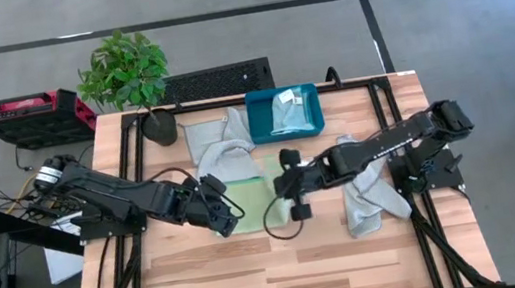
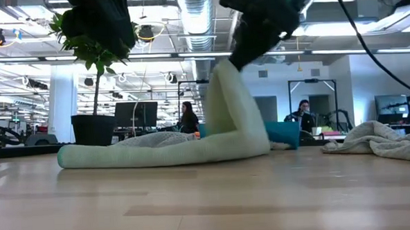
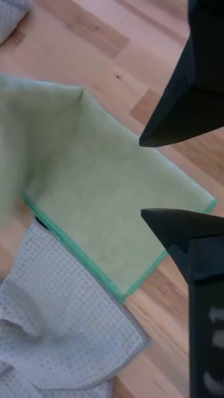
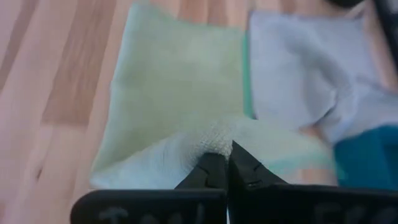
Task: Fold microfiber towels
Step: Fold the green towel
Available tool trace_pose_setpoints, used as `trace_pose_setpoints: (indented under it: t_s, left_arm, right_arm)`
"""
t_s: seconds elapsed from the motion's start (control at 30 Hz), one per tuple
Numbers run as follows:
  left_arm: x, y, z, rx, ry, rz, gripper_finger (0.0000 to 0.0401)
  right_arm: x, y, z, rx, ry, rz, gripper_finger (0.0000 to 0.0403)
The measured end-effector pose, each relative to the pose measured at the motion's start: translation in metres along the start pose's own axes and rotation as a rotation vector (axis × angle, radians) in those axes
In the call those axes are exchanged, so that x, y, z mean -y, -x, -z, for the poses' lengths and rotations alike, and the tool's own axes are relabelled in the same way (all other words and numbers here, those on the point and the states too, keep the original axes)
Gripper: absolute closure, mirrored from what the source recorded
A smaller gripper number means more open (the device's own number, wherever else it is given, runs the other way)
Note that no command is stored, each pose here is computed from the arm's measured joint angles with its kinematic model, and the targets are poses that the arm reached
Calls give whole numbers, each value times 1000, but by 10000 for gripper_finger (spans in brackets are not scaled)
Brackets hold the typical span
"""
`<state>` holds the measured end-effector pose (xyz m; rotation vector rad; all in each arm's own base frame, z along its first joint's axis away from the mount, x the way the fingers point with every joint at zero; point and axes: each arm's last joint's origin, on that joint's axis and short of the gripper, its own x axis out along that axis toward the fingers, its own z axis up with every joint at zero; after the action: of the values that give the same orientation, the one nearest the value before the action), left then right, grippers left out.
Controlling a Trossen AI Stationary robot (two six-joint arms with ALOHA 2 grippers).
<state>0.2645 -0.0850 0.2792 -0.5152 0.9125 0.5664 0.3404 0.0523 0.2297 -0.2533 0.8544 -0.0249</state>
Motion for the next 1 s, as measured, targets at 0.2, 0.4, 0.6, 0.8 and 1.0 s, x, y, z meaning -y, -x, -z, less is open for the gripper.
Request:
trace_pose_setpoints:
  t_s: [0.2,0.4,0.6,0.8,1.0]
  left_arm:
    - [-3,8,-1,11,14,22,237]
    - [-9,22,-5,41,44,58,237]
    - [-14,32,-7,72,59,77,237]
    - [-19,42,-6,106,59,76,237]
    - [-20,48,-6,144,60,79,237]
  right_arm:
    - [12,-4,-12,124,-5,26,399]
    - [13,-30,-16,154,-24,25,399]
    - [11,-52,-37,162,-42,24,399]
    - [17,-58,-61,198,-40,98,399]
    - [19,-64,-70,239,-32,106,398]
